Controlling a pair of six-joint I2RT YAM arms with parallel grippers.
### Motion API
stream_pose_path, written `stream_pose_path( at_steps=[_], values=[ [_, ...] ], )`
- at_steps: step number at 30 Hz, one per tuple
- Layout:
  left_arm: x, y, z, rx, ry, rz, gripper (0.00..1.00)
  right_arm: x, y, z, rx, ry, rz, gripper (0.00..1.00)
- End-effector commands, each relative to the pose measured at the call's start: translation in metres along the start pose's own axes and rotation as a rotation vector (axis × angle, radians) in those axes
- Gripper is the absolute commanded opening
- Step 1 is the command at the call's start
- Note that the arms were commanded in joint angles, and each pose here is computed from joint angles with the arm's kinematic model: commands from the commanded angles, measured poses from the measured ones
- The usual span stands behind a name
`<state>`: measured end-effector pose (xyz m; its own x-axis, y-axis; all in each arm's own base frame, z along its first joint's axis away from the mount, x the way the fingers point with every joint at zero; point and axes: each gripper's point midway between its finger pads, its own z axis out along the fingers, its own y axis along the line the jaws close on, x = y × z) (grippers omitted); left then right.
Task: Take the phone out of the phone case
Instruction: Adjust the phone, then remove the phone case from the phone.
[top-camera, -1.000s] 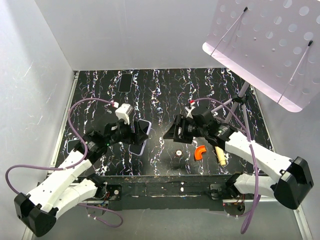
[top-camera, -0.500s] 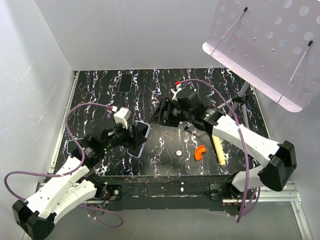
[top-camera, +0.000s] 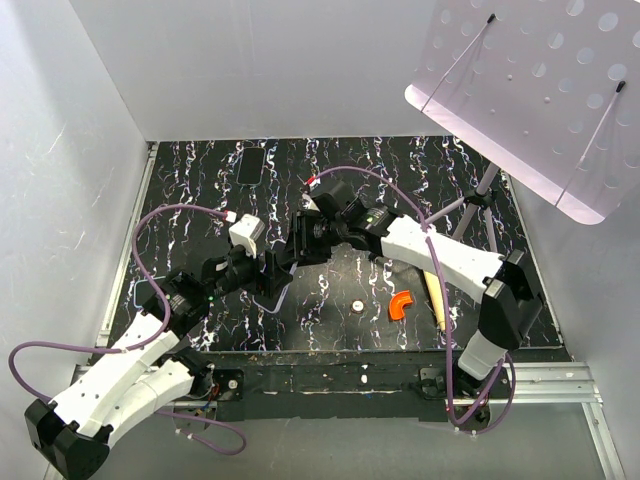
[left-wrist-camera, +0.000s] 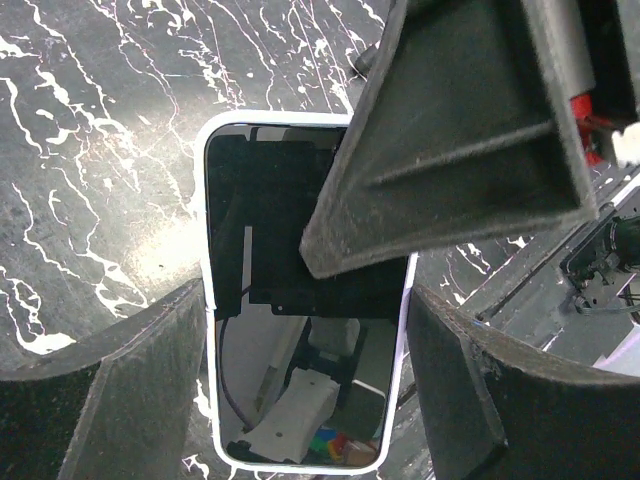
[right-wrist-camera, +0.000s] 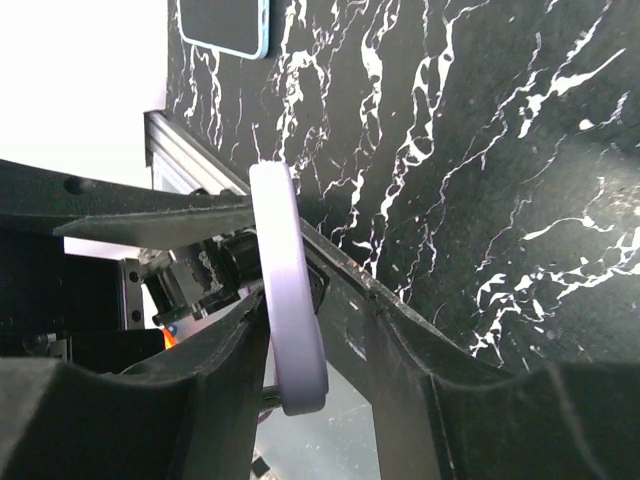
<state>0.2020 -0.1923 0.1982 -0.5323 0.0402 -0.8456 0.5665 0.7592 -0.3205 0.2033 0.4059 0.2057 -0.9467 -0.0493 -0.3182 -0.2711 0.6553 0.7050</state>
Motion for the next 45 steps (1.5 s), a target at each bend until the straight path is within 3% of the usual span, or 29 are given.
stream_pose_path(
  at_steps=[1, 5, 7, 8, 9, 10, 12, 13, 22, 28, 33, 45],
  values=[
    [-0.020, -0.006, -0.002, 0.021, -0.078, 0.031, 0.00, 0.002, 0.023, -0.001, -0.096, 0.021, -0.017, 0.47],
    [-0.019, -0.007, -0.001, 0.027, -0.073, 0.029, 0.00, 0.004, 0.027, 0.002, -0.137, 0.030, -0.009, 0.36],
    [-0.019, -0.009, -0.001, 0.038, -0.073, 0.027, 0.00, 0.002, 0.029, 0.001, -0.142, 0.015, -0.021, 0.21],
    [-0.019, -0.010, -0.001, 0.046, -0.071, 0.027, 0.00, 0.000, 0.029, -0.001, -0.142, 0.003, -0.027, 0.06],
    [-0.019, -0.012, -0.002, 0.055, -0.068, 0.023, 0.08, -0.002, 0.029, -0.003, -0.138, -0.015, -0.031, 0.01],
    [-0.018, -0.014, -0.003, 0.060, -0.060, 0.006, 0.44, -0.005, 0.028, -0.007, -0.132, -0.040, -0.036, 0.01],
    [-0.019, -0.019, -0.006, 0.076, -0.060, -0.042, 0.97, -0.007, 0.020, -0.014, -0.123, -0.102, -0.040, 0.01],
    [-0.020, -0.023, -0.009, 0.088, -0.064, -0.070, 0.98, -0.010, 0.016, -0.020, -0.121, -0.138, -0.036, 0.01],
    [-0.042, -0.014, -0.042, -0.056, -0.136, -0.348, 0.98, -0.046, -0.012, -0.114, -0.341, -0.445, -0.024, 0.01],
    [-0.064, -0.066, -0.028, 0.279, -0.198, -0.374, 0.98, -0.054, -0.027, -0.172, -0.494, -0.622, 0.015, 0.01],
    [-0.079, -0.096, -0.010, 0.482, -0.159, -0.472, 0.68, -0.053, -0.024, -0.191, -0.561, -0.648, 0.037, 0.01],
    [-0.098, -0.092, 0.013, 0.569, -0.169, -0.623, 0.52, -0.057, -0.018, -0.211, -0.683, -0.624, 0.089, 0.01]
  ],
)
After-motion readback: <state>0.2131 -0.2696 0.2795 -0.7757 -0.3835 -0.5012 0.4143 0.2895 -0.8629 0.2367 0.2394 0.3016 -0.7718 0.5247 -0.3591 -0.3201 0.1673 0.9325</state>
